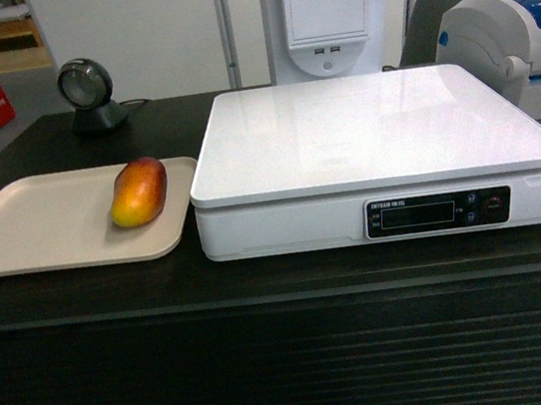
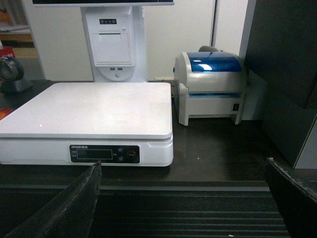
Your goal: Place dark red mango on scale at checkout
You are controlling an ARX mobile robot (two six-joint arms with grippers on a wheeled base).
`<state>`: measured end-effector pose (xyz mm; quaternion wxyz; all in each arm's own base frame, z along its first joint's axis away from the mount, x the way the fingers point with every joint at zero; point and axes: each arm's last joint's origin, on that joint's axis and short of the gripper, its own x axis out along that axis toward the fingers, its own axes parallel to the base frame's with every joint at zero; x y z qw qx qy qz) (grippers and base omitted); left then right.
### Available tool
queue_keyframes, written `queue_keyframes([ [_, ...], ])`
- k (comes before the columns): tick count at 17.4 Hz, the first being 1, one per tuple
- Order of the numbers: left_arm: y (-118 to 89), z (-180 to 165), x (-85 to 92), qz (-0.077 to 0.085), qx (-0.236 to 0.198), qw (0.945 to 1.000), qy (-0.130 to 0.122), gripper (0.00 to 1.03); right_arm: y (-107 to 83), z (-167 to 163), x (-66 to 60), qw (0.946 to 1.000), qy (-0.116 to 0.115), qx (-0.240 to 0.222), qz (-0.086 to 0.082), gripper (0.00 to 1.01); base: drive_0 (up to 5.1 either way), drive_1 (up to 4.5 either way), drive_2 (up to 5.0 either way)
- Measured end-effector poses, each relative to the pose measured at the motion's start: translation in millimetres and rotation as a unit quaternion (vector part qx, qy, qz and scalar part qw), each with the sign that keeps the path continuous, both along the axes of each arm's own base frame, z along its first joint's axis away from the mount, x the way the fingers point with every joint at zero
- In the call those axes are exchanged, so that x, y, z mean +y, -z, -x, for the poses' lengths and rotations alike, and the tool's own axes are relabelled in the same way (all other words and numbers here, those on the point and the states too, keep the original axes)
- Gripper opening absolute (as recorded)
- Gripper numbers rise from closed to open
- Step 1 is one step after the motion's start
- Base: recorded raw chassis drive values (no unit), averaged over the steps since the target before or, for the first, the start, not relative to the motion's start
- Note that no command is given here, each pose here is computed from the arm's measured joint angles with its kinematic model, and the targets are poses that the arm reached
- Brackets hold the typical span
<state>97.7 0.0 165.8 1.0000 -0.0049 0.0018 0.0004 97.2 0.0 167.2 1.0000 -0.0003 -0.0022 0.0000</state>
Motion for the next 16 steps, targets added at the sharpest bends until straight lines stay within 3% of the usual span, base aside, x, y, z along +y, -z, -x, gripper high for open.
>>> queue_keyframes([
  [7,1,0,-0.2,0.005,0.015,0.9999,-0.007,0.98,0.0,0,0.0,1.0000,0.000,0.000,0.000,0.98,0.0,0.00,0.0],
  [8,2,0,-2.5,0.024,0.085,0.9949,-0.050,0.98,0.0,0,0.0,1.0000,0.000,0.000,0.000,0.98,0.0,0.00,0.0],
  [9,-1,-2,-3.0,0.030,0.116,0.9900,-0.075,0.98,0.0,0,0.0,1.0000,0.000,0.000,0.000,0.98,0.0,0.00,0.0],
  [10,-4,-5,-0.9,0.042,0.117,0.9864,-0.107,0.98,0.0,0,0.0,1.0000,0.000,0.000,0.000,0.98,0.0,0.00,0.0],
  [11,-8,-7,0.6,0.053,0.107,0.9859,-0.117,0.98,0.0,0,-0.1,1.0000,0.001,0.000,0.000,0.98,0.0,0.00,0.0],
  [14,-26,-16,5.4,0.071,0.069,0.9899,-0.102,0.98,-0.1,0,0.0,1.0000,0.000,0.000,0.000,0.98,0.0,0.00,0.0],
  [16,-26,-30,13.3,0.068,0.071,0.9902,-0.099,0.98,0.0,0,0.0,1.0000,0.000,0.000,0.000,0.98,0.0,0.00,0.0],
])
